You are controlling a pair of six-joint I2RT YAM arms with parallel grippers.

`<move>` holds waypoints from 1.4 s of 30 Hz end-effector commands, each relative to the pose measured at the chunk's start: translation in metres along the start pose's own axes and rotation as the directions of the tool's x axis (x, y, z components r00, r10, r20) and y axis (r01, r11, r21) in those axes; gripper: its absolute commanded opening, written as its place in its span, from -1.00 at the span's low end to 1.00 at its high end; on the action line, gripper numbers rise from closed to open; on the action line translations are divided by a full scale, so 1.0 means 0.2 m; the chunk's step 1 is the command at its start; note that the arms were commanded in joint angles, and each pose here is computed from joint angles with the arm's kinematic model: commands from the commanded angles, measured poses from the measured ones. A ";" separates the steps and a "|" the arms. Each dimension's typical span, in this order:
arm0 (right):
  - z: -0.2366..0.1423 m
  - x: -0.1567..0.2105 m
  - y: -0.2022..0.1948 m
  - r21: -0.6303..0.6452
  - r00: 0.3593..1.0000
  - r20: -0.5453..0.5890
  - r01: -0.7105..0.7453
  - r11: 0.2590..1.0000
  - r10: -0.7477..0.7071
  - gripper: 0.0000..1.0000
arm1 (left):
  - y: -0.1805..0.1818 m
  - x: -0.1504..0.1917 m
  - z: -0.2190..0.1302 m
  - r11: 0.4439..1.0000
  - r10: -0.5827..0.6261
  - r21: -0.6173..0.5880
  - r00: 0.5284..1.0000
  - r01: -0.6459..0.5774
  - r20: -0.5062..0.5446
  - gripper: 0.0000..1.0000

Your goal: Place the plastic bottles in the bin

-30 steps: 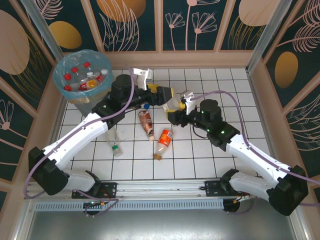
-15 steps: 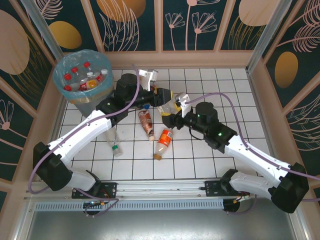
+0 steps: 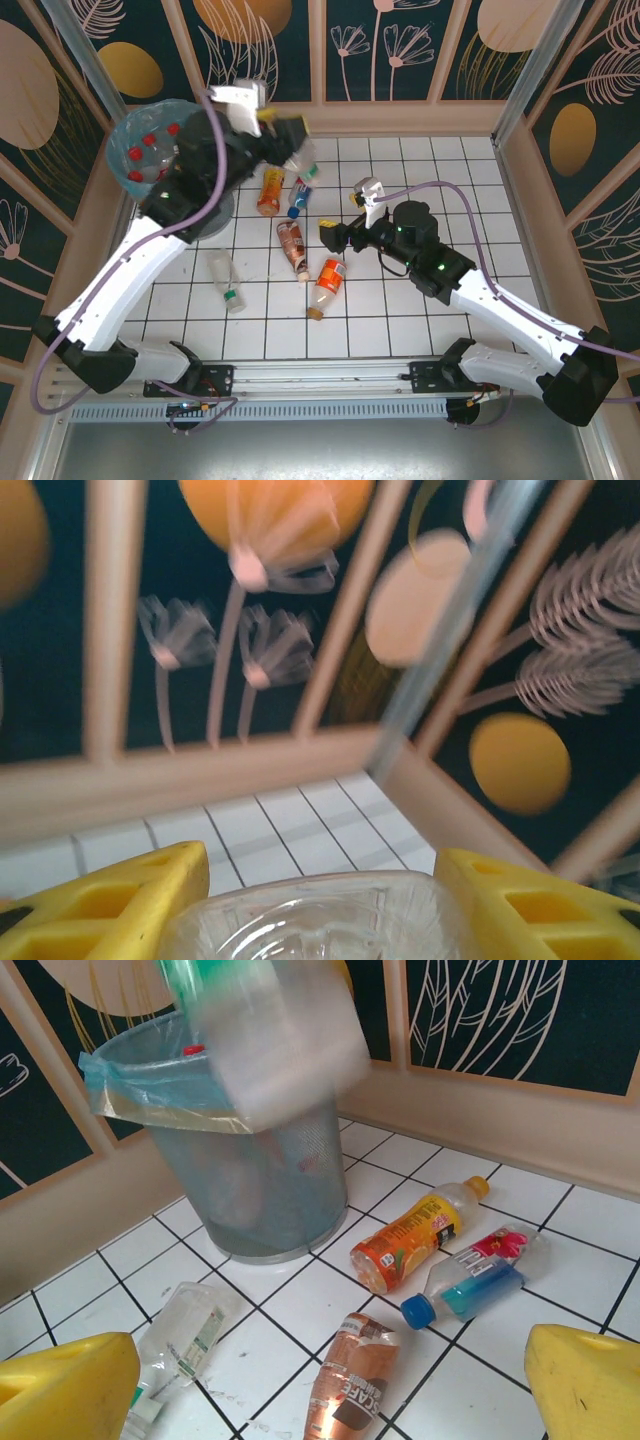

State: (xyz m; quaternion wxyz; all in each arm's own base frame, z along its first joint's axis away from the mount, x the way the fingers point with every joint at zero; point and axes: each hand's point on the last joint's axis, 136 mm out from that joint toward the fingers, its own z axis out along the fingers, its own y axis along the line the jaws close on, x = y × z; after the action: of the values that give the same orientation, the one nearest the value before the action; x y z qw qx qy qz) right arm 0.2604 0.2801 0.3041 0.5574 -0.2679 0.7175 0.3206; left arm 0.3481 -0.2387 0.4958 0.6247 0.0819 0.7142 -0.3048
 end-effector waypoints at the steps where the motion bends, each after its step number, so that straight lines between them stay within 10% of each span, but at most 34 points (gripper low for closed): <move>1: -0.04 -0.15 0.02 0.003 0.996 0.094 0.009 1.000 -0.009 0.98 | 0.30 -0.28 -0.17 0.961 0.113 -0.265 0.987 -0.079 0.117 -0.14; 12: -0.05 -0.12 0.02 0.005 0.998 0.067 0.004 1.000 -0.004 0.98 | 0.93 -0.48 -0.35 0.743 0.244 -0.658 0.965 -0.121 0.098 -0.17; 29: -0.06 0.04 -0.03 0.047 1.000 -0.001 -0.013 0.999 0.013 0.98 | 1.56 0.19 -0.05 0.793 -0.077 -0.607 0.981 -0.047 -0.176 -0.09; 37: -0.03 0.08 -0.04 0.049 0.999 -0.027 -0.017 0.999 0.018 0.98 | 1.65 0.34 -0.09 0.749 -0.100 -0.657 0.966 -0.086 -0.240 0.54; 42: -0.01 0.08 -0.03 0.041 0.999 -0.031 -0.021 0.999 0.022 0.98 | 1.66 0.36 -0.09 0.748 -0.104 -0.658 0.962 -0.092 -0.252 0.56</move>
State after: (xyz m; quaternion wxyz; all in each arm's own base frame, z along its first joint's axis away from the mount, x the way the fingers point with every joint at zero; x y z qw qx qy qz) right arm 0.2583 0.2718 0.2850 0.5448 -0.2606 0.7367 0.3043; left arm 0.4850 0.0140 0.3163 0.5049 -0.1068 0.8562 -0.0253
